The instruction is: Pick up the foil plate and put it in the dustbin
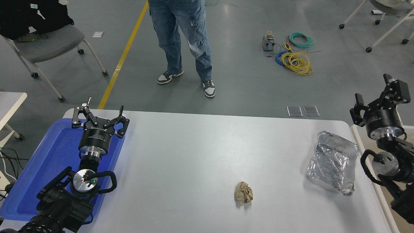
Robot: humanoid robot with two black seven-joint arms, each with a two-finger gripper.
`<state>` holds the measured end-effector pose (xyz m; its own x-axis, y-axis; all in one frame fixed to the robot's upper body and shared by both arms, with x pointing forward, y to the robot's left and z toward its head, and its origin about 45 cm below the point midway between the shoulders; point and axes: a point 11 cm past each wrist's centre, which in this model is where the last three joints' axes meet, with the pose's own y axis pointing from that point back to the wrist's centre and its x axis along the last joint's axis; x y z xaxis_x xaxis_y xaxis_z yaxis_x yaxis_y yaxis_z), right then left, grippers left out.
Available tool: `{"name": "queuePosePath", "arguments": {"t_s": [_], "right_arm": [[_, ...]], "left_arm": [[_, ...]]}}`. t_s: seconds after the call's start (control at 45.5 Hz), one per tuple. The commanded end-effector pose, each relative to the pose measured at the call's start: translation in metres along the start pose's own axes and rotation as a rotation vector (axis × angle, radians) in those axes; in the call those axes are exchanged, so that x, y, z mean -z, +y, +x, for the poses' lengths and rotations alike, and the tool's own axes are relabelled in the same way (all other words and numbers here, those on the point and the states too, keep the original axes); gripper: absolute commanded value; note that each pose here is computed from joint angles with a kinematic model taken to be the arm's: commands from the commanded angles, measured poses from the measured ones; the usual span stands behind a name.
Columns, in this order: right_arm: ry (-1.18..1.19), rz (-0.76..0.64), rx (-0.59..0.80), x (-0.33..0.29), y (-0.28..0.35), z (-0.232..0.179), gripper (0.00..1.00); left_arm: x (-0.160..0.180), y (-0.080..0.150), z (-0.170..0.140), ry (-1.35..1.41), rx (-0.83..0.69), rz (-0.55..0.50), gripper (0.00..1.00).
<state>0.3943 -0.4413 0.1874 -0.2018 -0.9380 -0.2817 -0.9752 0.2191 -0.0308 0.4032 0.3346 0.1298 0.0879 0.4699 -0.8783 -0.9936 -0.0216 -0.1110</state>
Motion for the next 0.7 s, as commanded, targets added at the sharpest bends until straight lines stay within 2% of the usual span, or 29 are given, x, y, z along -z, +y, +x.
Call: {"name": "queuePosePath", "arguments": {"t_s": [0.0,0.681], "right_arm": [[0.001,0.005,0.001,0.0003,0.0003,0.0,1.0],[0.01,-0.004,-0.004,-0.0055,0.0054,0.0039,1.0]], "left_arm": [[0.0,0.0001,0.0001,0.001,-0.001,0.0,1.0],[-0.0009,-0.0004,-0.0003,-0.001,0.001,-0.002,1.0]]}}
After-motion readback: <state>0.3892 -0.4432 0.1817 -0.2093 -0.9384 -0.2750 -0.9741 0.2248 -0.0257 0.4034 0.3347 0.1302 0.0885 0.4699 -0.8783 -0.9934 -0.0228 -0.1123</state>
